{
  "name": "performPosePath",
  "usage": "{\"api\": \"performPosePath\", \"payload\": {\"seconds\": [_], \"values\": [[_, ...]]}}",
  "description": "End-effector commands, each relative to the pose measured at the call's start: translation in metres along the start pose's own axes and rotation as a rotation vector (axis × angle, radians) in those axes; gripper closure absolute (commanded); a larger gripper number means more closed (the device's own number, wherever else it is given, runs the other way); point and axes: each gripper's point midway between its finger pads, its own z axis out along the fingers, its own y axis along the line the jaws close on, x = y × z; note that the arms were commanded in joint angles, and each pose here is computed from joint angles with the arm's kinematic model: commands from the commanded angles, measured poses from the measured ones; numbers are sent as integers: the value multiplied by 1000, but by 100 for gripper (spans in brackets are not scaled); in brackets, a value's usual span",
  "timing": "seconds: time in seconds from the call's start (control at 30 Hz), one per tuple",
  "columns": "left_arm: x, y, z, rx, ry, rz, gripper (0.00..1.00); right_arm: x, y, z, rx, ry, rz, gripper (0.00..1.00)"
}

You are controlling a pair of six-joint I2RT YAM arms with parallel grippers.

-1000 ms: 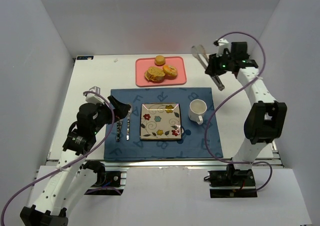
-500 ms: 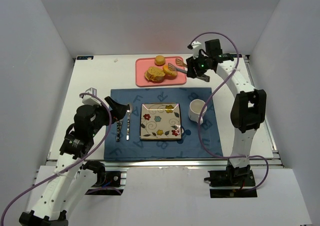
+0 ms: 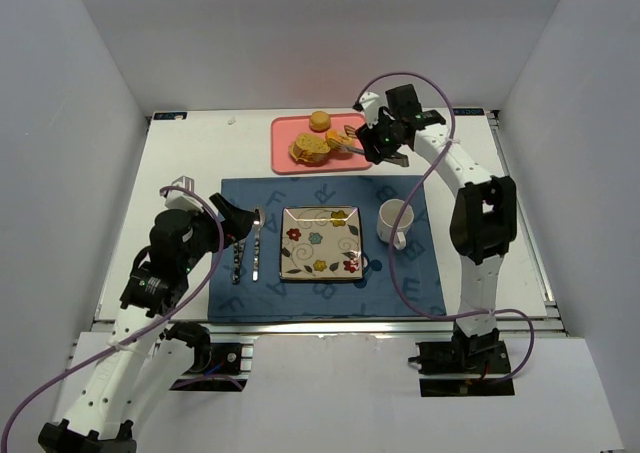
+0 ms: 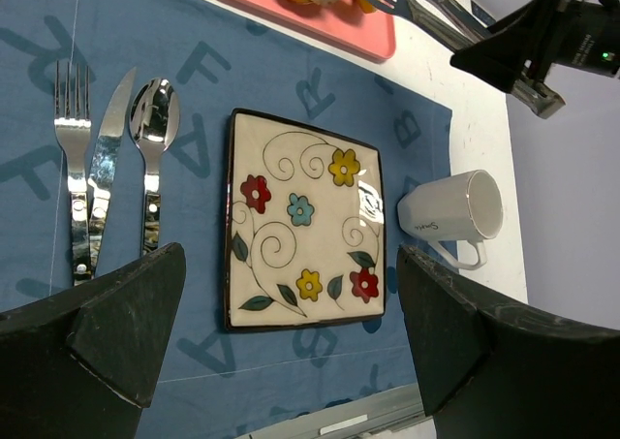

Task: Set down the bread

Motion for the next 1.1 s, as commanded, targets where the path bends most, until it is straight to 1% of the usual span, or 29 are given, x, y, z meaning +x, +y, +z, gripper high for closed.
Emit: {"api": "performPosePath", "payload": {"seconds": [0.0, 0.17, 0.27, 0.37, 0.4, 0.43, 0.47, 0.57, 0.67, 0.7, 0.77, 0.8, 0.83, 0.87, 0.9, 0.93, 1.0, 1.03, 1.07], "values": [[-13, -7, -3, 8, -34, 0, 2, -13, -15, 7, 65, -9, -42, 42], [-11, -6, -4, 8, -34, -1, 2, -6, -17, 20, 65, 12, -47, 42], [-11, -5, -3, 7, -35, -5, 2, -7, -23, 24, 93, 7, -48, 43], [-12, -7, -4, 9, -35, -2, 2, -15, -27, 21, 111, -21, -50, 56], [-12, -7, -5, 9, -35, -2, 2, -19, -27, 16, 117, -38, -57, 64], [-12, -7, -5, 9, -35, -1, 2, -20, -27, 13, 122, -48, -60, 68], [-12, -7, -5, 9, -35, -1, 2, -22, -27, 8, 124, -60, -65, 74], [-12, -7, -5, 12, -39, -4, 2, -30, -25, -11, 134, -113, -74, 81], [-12, -6, -2, 16, -45, -10, 2, -42, -20, -32, 125, -160, -72, 83], [-11, -7, -2, 19, -43, -10, 2, -49, -18, -46, 125, -183, -75, 83], [-13, -8, -1, 23, -46, -10, 2, -47, -7, -57, 85, -188, -76, 84], [-13, -8, -1, 23, -46, -9, 2, -53, 0, -72, 76, -213, -95, 84], [-14, -8, 0, 23, -46, -7, 2, -43, 12, -73, 29, -196, -94, 84], [-14, -8, 0, 23, -46, -4, 2, -47, 20, -89, 17, -224, -111, 84], [-14, -9, -1, 26, -47, -3, 2, -46, 31, -95, -32, -239, -144, 84], [-14, -10, -1, 27, -46, -2, 2, -31, 45, -95, -82, -205, -145, 84], [-14, -9, 0, 25, -44, -1, 2, -22, 68, -114, -148, -206, -192, 84], [-13, -9, -1, 27, -44, 0, 2, 0, 90, -112, -222, -154, -225, 85], [-13, -9, -1, 28, -43, 0, 2, 6, 103, -124, -244, -158, -256, 84]]}}
